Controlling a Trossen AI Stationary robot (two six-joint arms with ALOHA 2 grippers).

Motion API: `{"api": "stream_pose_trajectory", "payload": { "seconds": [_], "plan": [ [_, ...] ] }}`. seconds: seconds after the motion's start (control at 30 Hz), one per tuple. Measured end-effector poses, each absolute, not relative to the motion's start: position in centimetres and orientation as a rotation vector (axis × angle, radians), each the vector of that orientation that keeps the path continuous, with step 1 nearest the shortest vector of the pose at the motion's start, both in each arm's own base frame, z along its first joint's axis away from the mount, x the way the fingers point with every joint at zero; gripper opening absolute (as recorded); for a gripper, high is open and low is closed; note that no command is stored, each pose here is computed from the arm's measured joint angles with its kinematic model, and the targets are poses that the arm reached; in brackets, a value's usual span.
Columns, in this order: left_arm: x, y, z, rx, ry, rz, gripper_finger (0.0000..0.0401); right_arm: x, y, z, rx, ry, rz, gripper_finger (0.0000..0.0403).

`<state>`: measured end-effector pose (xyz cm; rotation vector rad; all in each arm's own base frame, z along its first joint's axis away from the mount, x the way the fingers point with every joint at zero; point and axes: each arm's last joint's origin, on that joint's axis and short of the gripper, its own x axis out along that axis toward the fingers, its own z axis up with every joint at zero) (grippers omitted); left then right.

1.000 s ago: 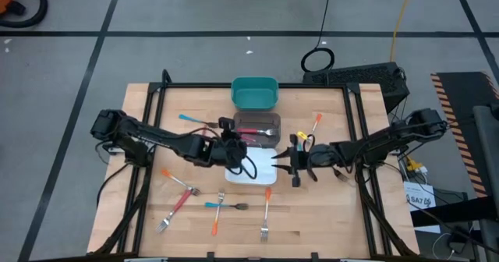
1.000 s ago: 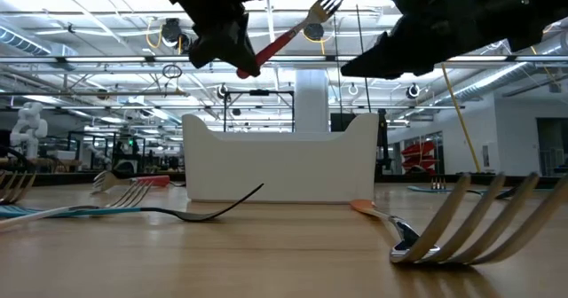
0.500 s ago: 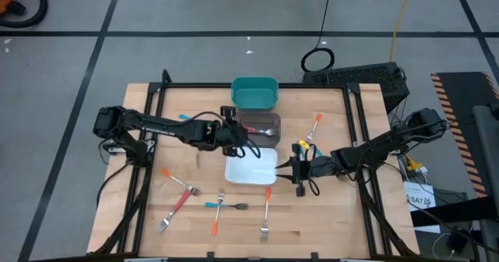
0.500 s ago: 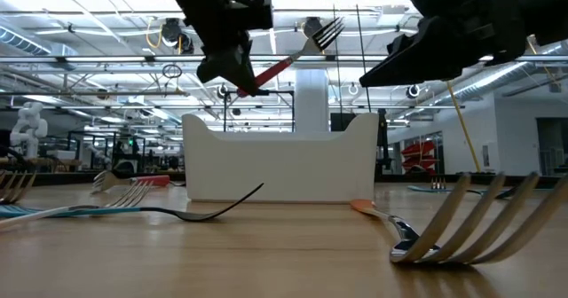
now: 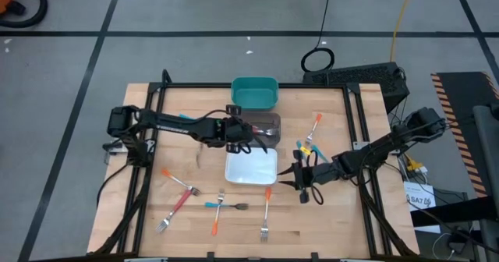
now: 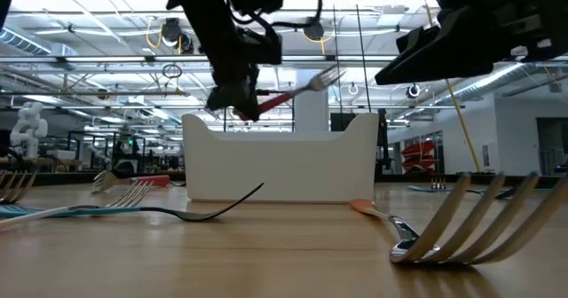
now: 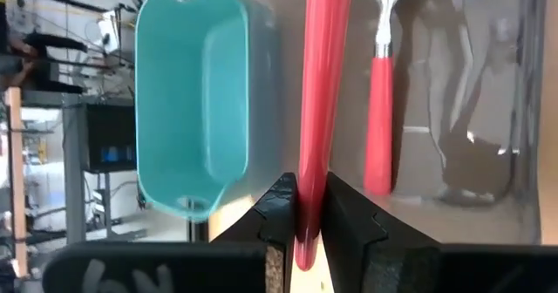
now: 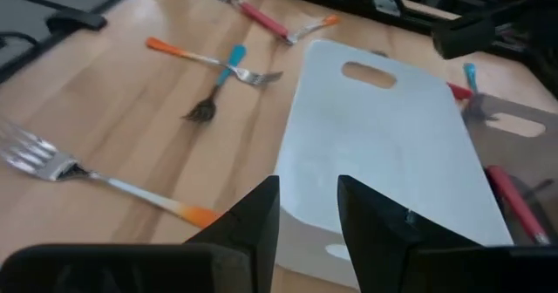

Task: Sort silverware by color (type)
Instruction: Put the top right pink fork into the black bin

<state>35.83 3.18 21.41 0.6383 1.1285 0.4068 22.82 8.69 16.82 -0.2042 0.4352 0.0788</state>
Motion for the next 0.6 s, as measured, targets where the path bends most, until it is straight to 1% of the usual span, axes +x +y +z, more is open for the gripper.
{"api": "stream_pose_trajectory", "payload": {
  "seconds": [0.1,0.13,0.23,0.4,0.5,0.6],
  "plan": [
    [36.3,3.2,21.3,0.681,1.180,0.380,0.0046,22.7,8.8,16.8,-0.210,0.439,0.072,0.0114],
    [36.7,3.2,21.7,0.685,1.176,0.383,0.0046,22.7,8.8,16.7,-0.212,0.443,0.072,0.0114],
    [37.1,3.3,22.7,0.732,1.254,0.403,0.0047,22.7,8.7,16.7,-0.213,0.449,0.071,0.0114],
    [38.3,3.8,24.7,0.740,1.331,0.401,0.0048,22.5,8.7,16.6,-0.223,0.470,0.072,0.0114],
    [38.6,4.3,24.1,0.742,1.448,0.384,0.0048,22.4,8.6,16.6,-0.212,0.484,0.068,0.0114],
    [39.2,4.8,23.2,0.721,1.509,0.393,0.0048,22.2,8.6,16.5,-0.202,0.500,0.066,0.0114]
  ]
}}
